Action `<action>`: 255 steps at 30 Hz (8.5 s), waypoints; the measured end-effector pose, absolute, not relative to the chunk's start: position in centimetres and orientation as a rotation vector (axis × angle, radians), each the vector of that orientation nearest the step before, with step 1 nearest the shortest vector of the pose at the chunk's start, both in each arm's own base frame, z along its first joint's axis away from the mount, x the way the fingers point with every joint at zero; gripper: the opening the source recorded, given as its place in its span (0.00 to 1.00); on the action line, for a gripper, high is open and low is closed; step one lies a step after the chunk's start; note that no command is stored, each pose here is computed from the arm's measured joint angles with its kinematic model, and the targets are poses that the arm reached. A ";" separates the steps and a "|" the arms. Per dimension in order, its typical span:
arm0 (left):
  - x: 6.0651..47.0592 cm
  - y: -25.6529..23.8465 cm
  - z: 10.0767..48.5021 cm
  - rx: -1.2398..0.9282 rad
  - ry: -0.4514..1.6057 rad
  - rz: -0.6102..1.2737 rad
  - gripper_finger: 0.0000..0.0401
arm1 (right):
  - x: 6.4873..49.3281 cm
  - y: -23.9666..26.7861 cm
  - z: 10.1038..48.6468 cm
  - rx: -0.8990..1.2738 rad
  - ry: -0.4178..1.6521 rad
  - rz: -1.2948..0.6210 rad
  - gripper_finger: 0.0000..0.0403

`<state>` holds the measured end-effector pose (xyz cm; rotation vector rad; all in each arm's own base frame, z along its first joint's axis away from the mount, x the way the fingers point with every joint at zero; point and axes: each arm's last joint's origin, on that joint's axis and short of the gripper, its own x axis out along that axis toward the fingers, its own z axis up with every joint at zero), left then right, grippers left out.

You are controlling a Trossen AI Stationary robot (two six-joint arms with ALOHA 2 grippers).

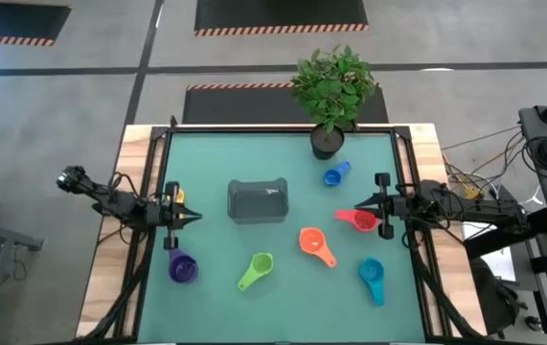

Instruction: Nest measuring cups in basket

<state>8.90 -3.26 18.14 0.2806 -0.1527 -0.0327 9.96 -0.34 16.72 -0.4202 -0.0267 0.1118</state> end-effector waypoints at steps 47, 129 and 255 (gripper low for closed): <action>9.0 -3.4 17.4 0.446 -0.092 -0.071 0.00 | 10.0 -0.4 16.7 -0.579 -0.029 0.088 0.02; 37.7 -12.5 27.5 0.307 0.681 -0.106 0.00 | 8.2 -0.4 24.0 -0.041 -0.431 0.037 0.02; 32.7 -22.8 30.0 -0.602 0.963 0.888 0.00 | 7.4 -0.3 25.3 -0.331 -0.595 -0.047 0.02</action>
